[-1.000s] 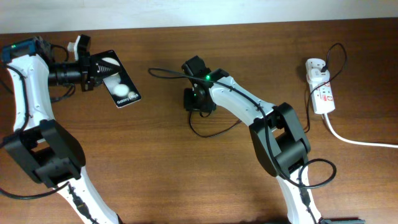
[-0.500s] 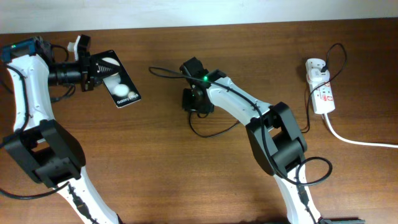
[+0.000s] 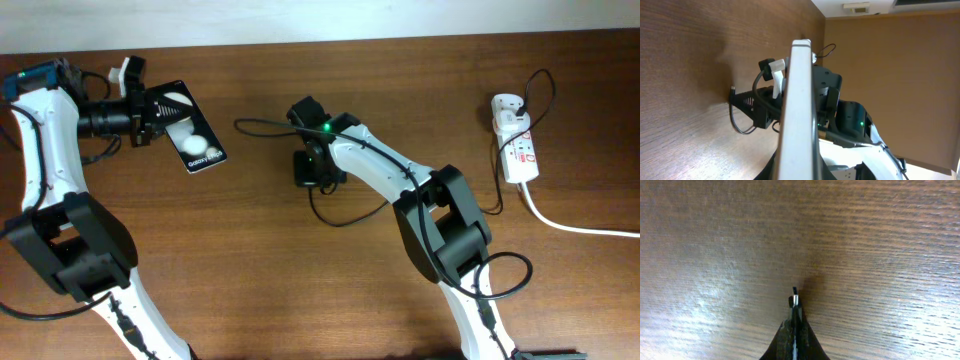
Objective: Plug charger to phone and switch on socket
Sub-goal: 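Lower the right gripper and close it on the cable plug, then lift the plug with the right gripper toward the phone's bottom, then push the plug up into the phone's bottom port with the right gripper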
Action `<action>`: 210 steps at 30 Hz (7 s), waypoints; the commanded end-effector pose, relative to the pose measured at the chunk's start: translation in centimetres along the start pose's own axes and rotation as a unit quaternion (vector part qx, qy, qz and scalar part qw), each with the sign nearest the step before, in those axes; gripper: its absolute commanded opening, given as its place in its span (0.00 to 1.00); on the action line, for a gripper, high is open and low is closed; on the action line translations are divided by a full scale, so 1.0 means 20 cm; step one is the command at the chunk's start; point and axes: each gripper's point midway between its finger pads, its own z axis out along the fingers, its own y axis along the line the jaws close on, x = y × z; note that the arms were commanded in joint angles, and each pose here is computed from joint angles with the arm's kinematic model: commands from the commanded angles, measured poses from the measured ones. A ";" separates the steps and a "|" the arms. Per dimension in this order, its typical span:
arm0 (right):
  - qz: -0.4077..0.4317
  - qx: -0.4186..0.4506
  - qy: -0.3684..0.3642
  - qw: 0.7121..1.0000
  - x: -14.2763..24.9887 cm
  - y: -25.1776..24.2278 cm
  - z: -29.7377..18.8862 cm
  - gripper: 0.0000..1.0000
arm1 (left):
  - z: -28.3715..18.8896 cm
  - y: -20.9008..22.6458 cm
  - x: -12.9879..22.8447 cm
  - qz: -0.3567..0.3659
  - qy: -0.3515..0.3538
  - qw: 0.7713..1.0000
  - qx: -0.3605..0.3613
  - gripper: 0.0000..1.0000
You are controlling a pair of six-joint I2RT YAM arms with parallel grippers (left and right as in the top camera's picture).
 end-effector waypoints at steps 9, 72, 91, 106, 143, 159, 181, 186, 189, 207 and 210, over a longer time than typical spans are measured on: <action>-0.065 0.163 0.078 0.981 0.12 -0.49 0.03 0.04 | -0.02 -0.03 -0.01 0.008 -0.008 1.000 0.016 0.00; -0.001 0.073 0.105 0.992 0.30 -0.23 0.17 0.04 | -0.02 -0.01 0.00 0.007 -0.004 1.000 0.004 0.00; -0.122 -0.187 -0.023 0.974 0.16 0.03 -0.86 0.04 | -0.02 0.01 0.01 0.005 0.000 1.000 -0.008 0.00; -0.147 -0.395 -0.038 0.906 0.55 0.06 -1.03 0.04 | 0.05 -0.02 0.03 0.013 0.015 1.000 -0.007 0.00; -0.186 -0.490 -0.035 0.851 0.60 0.15 -1.17 0.04 | 0.26 -0.37 0.03 0.072 0.028 0.986 0.149 0.00; -0.174 -0.523 -0.062 0.832 0.49 0.23 -1.27 0.04 | 0.41 -0.51 0.08 0.135 0.053 0.969 0.201 0.00; -0.219 -0.552 -0.060 0.802 0.52 0.40 -1.14 0.04 | 0.49 -0.55 0.12 0.169 0.068 0.961 0.207 0.00; -0.200 -0.577 -0.081 0.788 0.50 0.40 -1.11 0.04 | 0.51 -0.55 0.13 0.170 0.072 0.961 0.205 0.00; -0.200 -0.577 -0.081 0.787 0.50 0.40 -1.12 0.04 | 0.55 -0.55 0.16 0.173 0.083 0.962 0.197 0.00; -0.194 -0.589 -0.082 0.780 0.45 0.28 -1.16 0.04 | 0.64 -0.59 0.25 0.162 0.112 0.960 0.199 0.00; -0.194 -0.588 -0.082 0.781 0.46 0.29 -1.15 0.04 | 0.64 -0.61 0.25 0.164 0.113 0.958 0.209 0.00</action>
